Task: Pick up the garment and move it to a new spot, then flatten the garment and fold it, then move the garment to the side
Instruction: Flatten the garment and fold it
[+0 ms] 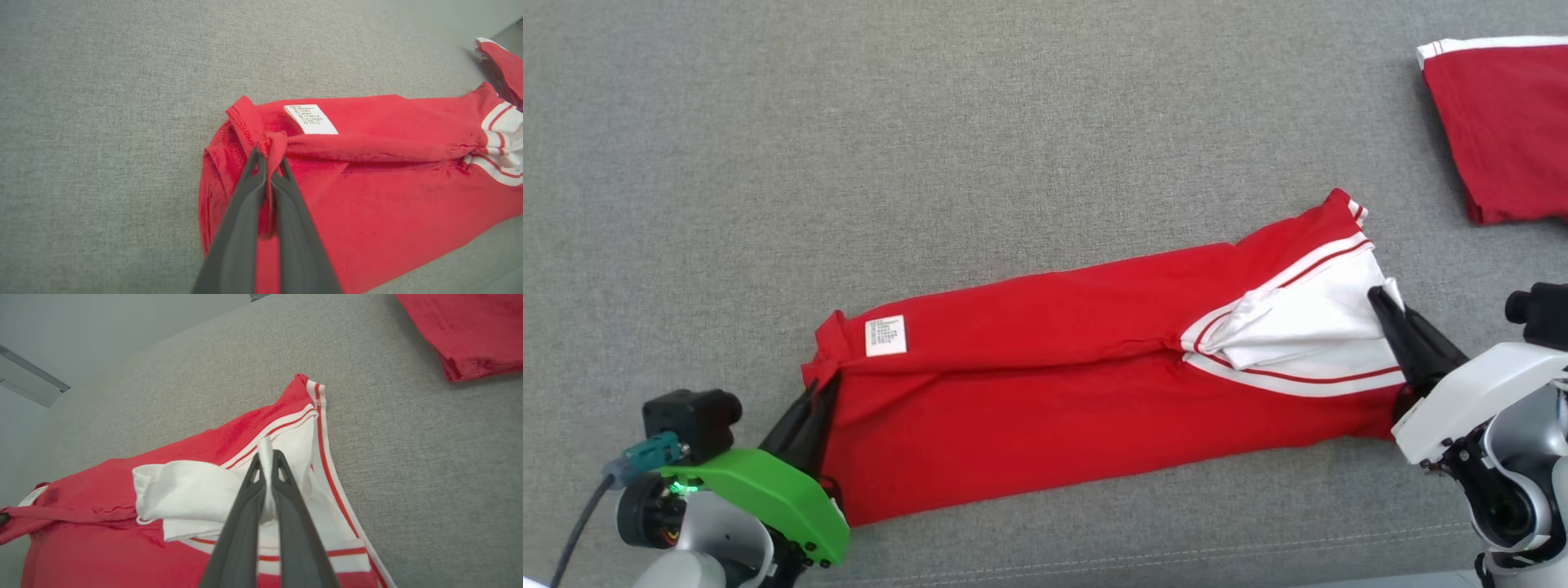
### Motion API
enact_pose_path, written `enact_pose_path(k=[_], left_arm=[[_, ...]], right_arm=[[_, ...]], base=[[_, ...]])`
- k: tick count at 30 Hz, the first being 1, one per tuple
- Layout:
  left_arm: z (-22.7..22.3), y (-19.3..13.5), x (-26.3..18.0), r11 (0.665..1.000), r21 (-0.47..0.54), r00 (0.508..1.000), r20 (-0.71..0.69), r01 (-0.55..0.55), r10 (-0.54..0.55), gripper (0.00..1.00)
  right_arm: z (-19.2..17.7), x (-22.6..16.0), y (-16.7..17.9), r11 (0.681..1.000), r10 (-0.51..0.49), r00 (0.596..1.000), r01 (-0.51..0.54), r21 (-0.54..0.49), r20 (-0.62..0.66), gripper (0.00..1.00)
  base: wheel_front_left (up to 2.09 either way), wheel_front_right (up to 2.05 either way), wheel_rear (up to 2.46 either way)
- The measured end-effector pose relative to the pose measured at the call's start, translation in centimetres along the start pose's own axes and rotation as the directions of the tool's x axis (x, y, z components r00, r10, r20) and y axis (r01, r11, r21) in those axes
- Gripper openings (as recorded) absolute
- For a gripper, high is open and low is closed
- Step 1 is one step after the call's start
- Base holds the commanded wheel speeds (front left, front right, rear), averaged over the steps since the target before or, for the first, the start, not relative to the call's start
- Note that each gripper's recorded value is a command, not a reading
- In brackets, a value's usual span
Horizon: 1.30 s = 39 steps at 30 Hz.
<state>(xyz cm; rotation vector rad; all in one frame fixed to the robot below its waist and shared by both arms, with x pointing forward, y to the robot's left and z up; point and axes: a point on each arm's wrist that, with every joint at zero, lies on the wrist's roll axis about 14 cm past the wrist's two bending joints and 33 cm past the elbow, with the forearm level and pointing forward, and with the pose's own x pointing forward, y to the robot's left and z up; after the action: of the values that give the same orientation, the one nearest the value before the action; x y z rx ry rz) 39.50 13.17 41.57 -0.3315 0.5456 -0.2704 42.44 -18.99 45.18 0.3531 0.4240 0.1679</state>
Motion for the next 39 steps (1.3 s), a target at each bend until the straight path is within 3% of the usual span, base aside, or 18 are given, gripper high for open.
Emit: enact_pose_path(k=[2, 3, 4, 5, 6, 7, 14, 19, 24, 31, 39], left_arm=[[-0.7, -0.3, 0.1, 1.0, -0.006, 1.0, -0.02, 0.006, -0.006, 0.0], [-1.2, -0.4, 0.1, 1.0, -0.008, 0.999, -0.034, 0.008, -0.008, 0.05], [-1.7, -0.4, 0.1, 1.0, -0.007, 0.999, -0.047, 0.006, -0.007, 0.2], [-2.1, -0.3, 0.1, 1.0, -0.005, 0.998, -0.058, 0.004, -0.004, 0.39], [-2.5, -0.3, 0.1, 1.0, -0.001, 0.998, -0.065, 0.0, 0.0, 0.73], [-2.9, -0.1, 0.0, 1.0, 0.004, 0.997, -0.072, -0.005, 0.005, 1.0], [-4.2, 0.8, -1.2, 0.998, 0.012, 0.997, -0.059, -0.058, 0.059, 1.0], [-3.4, 2.7, -2.9, 0.984, -0.008, 0.982, 0.06, -0.18, 0.18, 1.0], [0.5, 3.3, -4.2, 0.972, -0.009, 0.931, 0.284, -0.235, 0.228, 1.0], [5.8, 2.7, -5.9, 0.957, 0.018, 0.831, 0.501, -0.288, 0.241, 1.0], [5.6, 3.1, -6.5, 0.953, -0.015, 0.803, 0.535, -0.302, 0.263, 1.0]], right_arm=[[-0.7, 0.1, 0.0, 1.0, -0.002, 1.0, 0.002, 0.009, -0.019, 0.0], [-1.1, 0.1, 0.0, 1.0, -0.004, 0.999, 0.004, 0.014, -0.032, 0.0], [-1.5, 0.1, -0.2, 1.0, -0.009, 0.999, 0.01, 0.014, -0.042, 0.0], [-1.7, 0.1, -0.4, 1.0, -0.015, 0.999, 0.016, 0.015, -0.047, 0.44], [-1.9, 0.1, -0.5, 1.0, -0.02, 0.998, 0.021, 0.014, -0.055, 1.0], [-2.2, 0.1, -0.6, 1.0, -0.022, 0.998, 0.023, 0.015, -0.065, 1.0], [-3.4, -1.0, -2.1, 0.997, -0.071, 0.991, 0.068, -0.026, -0.115, 1.0], [-1.5, -2.3, -3.4, 0.993, -0.115, 0.992, 0.114, -0.036, -0.045, 1.0], [-0.1, -3.3, -4.5, 0.985, -0.16, 0.987, 0.161, -0.056, 0.015, 1.0], [-1.1, -1.9, -3.6, 0.985, -0.143, 0.989, 0.139, -0.105, -0.033, 1.0], [-3.3, 1.4, -3.2, 0.982, -0.137, 0.981, 0.115, -0.152, -0.141, 1.0]], base=[[0.0, 0.0, 0.0], [0.0, 0.0, 0.0], [0.0, 0.0, 0.0], [0.0, 0.0, 0.0], [0.0, 0.0, 0.0], [0.0, 0.0, 0.0], [0.0, 0.0, 0.0], [0.0, 0.0, 0.0], [0.0, 0.0, 0.0], [0.0, 0.0, 0.0], [0.0, 0.0, 0.0]])
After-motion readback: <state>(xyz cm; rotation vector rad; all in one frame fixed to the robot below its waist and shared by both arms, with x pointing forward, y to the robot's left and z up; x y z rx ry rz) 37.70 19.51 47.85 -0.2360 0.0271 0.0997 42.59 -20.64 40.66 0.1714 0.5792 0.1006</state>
